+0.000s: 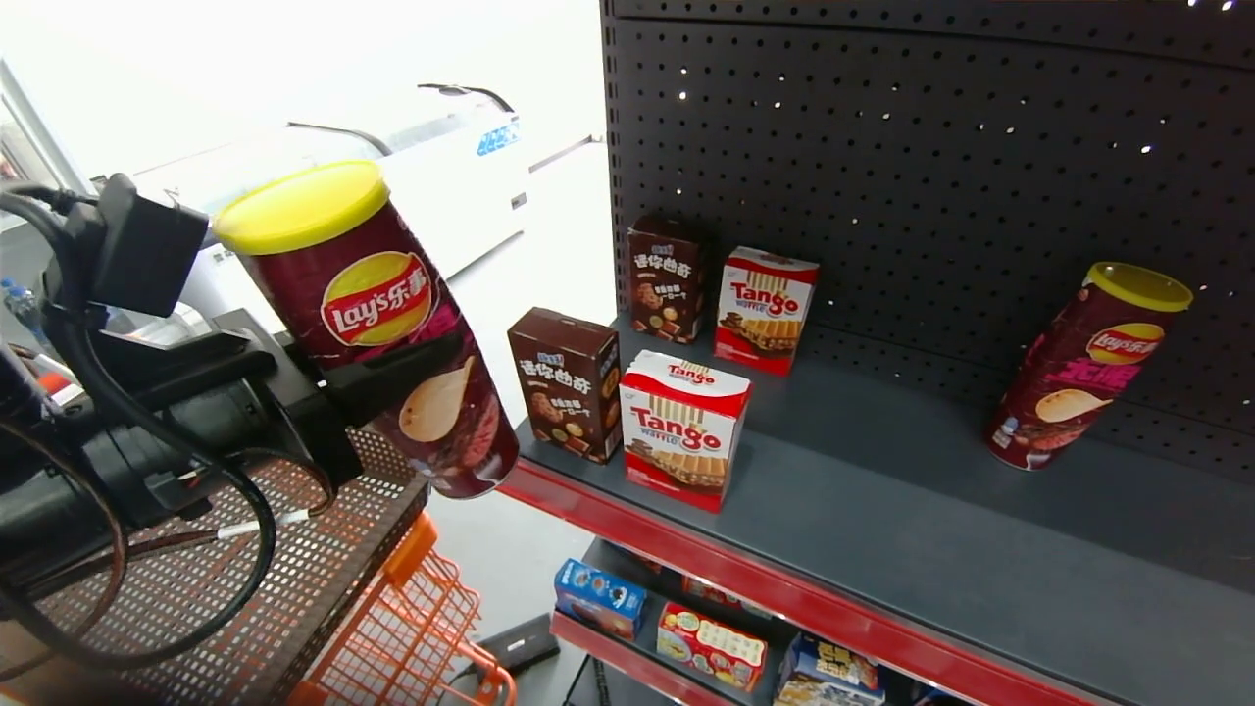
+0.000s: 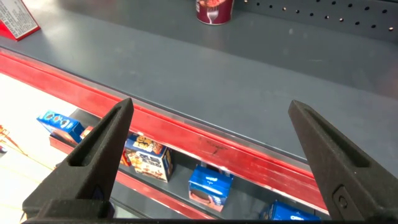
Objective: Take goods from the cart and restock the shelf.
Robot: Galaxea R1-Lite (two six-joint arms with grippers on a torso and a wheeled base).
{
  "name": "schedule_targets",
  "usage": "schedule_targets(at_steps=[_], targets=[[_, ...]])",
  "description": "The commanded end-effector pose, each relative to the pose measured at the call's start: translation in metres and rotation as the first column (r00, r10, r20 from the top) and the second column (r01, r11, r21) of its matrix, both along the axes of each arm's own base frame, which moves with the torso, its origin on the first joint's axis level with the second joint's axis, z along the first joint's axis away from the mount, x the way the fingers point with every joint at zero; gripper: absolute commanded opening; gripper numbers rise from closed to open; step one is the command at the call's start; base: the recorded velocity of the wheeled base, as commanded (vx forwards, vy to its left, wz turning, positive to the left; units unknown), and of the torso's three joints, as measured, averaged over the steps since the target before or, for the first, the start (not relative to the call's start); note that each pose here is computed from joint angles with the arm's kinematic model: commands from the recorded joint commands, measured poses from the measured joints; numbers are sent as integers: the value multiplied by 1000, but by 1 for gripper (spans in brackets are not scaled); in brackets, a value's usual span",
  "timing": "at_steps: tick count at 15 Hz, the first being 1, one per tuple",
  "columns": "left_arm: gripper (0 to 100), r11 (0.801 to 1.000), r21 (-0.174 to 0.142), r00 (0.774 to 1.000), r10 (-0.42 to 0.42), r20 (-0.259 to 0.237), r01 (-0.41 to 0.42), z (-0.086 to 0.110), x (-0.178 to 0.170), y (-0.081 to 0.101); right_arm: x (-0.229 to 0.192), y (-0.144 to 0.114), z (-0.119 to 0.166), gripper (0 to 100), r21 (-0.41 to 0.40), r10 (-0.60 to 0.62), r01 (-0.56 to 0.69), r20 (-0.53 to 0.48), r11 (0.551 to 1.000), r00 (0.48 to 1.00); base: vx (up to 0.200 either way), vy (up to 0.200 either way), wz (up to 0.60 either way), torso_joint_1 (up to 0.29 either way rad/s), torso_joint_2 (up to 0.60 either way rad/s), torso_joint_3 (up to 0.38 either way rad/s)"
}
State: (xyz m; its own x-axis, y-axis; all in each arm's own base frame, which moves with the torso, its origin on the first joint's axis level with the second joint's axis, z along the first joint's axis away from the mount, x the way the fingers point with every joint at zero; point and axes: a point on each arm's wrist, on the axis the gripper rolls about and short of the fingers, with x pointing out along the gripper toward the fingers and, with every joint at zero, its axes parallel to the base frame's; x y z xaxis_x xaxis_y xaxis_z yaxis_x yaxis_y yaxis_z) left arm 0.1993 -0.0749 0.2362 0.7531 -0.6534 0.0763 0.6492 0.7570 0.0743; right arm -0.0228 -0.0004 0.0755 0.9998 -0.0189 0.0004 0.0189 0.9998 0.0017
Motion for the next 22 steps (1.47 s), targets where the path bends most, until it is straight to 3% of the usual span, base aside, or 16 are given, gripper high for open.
schedule_targets(at_steps=[1, 6, 8, 9, 12, 17, 22], targets=[[0, 997, -4, 997, -75, 17, 75, 4, -6, -12, 0, 0, 0, 100, 0, 1, -1, 1, 1000, 1000, 0, 0, 0, 0, 0, 0], [0, 987, 1, 987, -159, 4, 159, 4, -6, -30, 0, 0, 0, 100, 0, 1, -1, 0, 1000, 1000, 0, 0, 0, 0, 0, 0], [0, 963, 7, 963, -268, -9, 268, 2, -8, -30, 0, 0, 0, 100, -3, 1, -1, -2, 1000, 1000, 0, 0, 0, 0, 0, 0], [0, 957, 14, 957, -288, -44, 289, 0, -11, -29, 0, 0, 0, 100, -5, 1, -1, -2, 1000, 1000, 0, 0, 0, 0, 0, 0], [0, 945, 23, 943, -323, -81, 326, 4, -29, -27, 0, 0, 0, 100, -6, 4, -4, -1, 1000, 1000, 0, 0, 0, 0, 0, 0], [0, 914, 22, 911, -403, -87, 406, 3, -39, -41, 0, 0, 0, 100, -5, 4, -4, -1, 1000, 1000, 0, 0, 0, 0, 0, 0], [0, 910, 23, 907, -411, -86, 415, 3, -40, -43, 0, 0, 0, 100, -6, 4, -4, -1, 1000, 1000, 0, 0, 0, 0, 0, 0]])
